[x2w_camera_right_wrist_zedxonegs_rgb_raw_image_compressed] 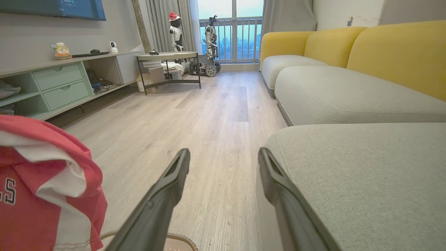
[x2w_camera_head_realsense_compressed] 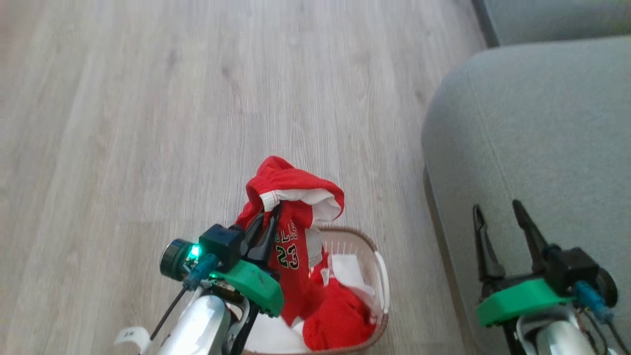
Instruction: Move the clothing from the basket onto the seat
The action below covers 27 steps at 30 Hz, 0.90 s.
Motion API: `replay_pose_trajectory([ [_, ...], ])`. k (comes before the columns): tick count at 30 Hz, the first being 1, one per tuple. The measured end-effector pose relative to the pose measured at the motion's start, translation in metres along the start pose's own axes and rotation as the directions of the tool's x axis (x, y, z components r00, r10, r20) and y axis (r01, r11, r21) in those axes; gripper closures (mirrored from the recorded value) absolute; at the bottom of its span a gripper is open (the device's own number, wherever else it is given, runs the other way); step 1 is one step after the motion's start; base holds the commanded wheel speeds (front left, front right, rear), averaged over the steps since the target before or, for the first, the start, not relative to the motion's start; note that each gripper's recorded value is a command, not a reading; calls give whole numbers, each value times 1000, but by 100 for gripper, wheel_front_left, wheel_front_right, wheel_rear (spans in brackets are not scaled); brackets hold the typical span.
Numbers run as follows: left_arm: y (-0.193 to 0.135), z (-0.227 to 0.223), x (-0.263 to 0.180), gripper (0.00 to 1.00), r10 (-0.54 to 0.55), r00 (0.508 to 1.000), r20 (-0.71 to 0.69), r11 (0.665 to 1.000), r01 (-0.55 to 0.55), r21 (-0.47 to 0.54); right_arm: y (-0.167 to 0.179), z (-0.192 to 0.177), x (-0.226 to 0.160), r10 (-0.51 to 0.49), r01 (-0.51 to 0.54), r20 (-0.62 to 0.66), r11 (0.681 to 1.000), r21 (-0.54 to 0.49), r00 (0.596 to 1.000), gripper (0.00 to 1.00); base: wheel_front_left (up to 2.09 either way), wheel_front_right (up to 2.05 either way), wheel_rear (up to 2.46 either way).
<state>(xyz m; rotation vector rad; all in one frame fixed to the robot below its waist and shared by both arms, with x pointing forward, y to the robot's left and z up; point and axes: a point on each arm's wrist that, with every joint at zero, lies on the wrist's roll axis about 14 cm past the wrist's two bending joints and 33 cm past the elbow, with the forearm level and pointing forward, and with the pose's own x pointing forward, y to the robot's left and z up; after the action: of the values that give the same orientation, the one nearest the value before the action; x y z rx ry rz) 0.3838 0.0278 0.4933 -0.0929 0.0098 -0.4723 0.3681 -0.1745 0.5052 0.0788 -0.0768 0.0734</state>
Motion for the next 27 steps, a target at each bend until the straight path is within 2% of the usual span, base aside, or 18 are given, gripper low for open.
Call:
replay_pose_trajectory([
  [7, -10, 41, -8, 100, -28, 994, 108, 998, 23, 52, 23, 20, -14, 63, -63, 60, 998, 12, 996, 0, 0, 0, 0],
  [13, -19, 83, -3, 100, -78, 979, 189, 992, 56, 116, 54, 22, -20, 150, -152, 68, 988, 26, 986, 0, 0, 0, 0],
  [20, -36, 122, 2, 100, -151, 954, 259, 977, 104, 185, 89, 18, -21, 258, -260, 54, 966, 18, 965, 0, 0, 0, 0],
  [27, -56, 142, 6, 100, -221, 932, 286, 962, 160, 221, 125, 47, 3, 371, -369, 117, 929, -44, 921, 0, 0, 0, 0],
])
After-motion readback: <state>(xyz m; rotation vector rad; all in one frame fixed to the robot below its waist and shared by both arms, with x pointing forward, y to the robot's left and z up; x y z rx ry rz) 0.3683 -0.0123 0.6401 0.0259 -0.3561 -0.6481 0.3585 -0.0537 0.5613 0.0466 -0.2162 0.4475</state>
